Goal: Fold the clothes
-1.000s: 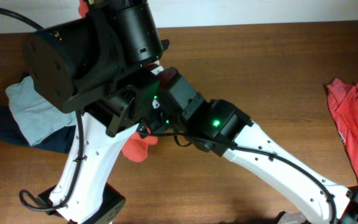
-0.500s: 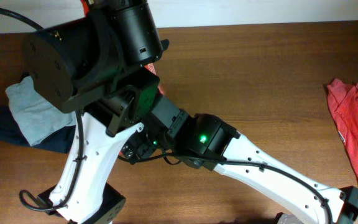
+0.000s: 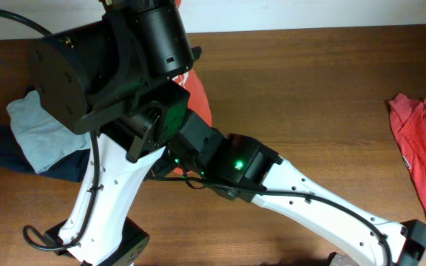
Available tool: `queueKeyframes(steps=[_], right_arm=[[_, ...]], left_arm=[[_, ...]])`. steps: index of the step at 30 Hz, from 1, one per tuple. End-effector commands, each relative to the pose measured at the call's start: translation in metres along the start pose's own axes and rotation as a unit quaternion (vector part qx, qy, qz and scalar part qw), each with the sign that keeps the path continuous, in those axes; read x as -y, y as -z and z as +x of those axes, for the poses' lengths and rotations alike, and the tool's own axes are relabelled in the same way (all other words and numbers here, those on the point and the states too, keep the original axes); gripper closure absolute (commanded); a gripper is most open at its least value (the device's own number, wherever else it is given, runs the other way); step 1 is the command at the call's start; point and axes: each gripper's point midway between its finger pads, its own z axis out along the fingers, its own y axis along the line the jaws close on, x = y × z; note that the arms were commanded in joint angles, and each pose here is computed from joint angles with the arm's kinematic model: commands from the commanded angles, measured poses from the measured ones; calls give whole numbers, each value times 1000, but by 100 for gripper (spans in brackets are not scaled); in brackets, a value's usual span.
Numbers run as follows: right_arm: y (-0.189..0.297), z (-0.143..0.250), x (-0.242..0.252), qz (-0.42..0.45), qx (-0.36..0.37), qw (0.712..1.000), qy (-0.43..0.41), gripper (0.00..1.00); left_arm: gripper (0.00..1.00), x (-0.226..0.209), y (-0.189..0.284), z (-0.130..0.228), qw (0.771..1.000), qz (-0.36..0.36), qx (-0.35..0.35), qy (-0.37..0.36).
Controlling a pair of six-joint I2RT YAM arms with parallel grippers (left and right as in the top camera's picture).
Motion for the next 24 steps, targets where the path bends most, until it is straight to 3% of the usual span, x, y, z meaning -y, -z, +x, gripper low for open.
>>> queueKeyframes(steps=[1, 10, 12, 13, 15, 17, 18, 21, 24], right_arm=[[-11, -12, 14, 48, 34, 998, -33, 7], [-22, -37, 9, 40, 89, 993, -61, 7], [-21, -40, 9, 39, 95, 992, -68, 12], [-22, -40, 12, 45, 97, 992, -68, 17], [-24, -39, 15, 55, 98, 991, -68, 40], [-27, -30, 22, 73, 82, 992, -64, 82], [-28, -25, 25, 79, 70, 993, -58, 94], [-16, 1, 37, 109, 13, 994, -10, 96], [24, 5, 62, 181, 9, 984, 6, 96]], left_arm=[[100, -35, 2, -4, 1000, -21, 5, 13], [100, -36, 2, -4, 1000, -22, 2, 15], [100, -36, 2, -4, 1000, -22, 2, 15], [100, -35, 2, -5, 1000, -21, 3, 16], [100, -34, 4, -7, 1000, -18, 5, 19], [100, -33, 6, -10, 1000, -15, 7, 22], [100, -33, 6, -10, 1000, -15, 7, 21], [100, -42, 6, -8, 999, -29, 4, 31], [100, -45, 5, -2, 999, -36, -10, 36]])
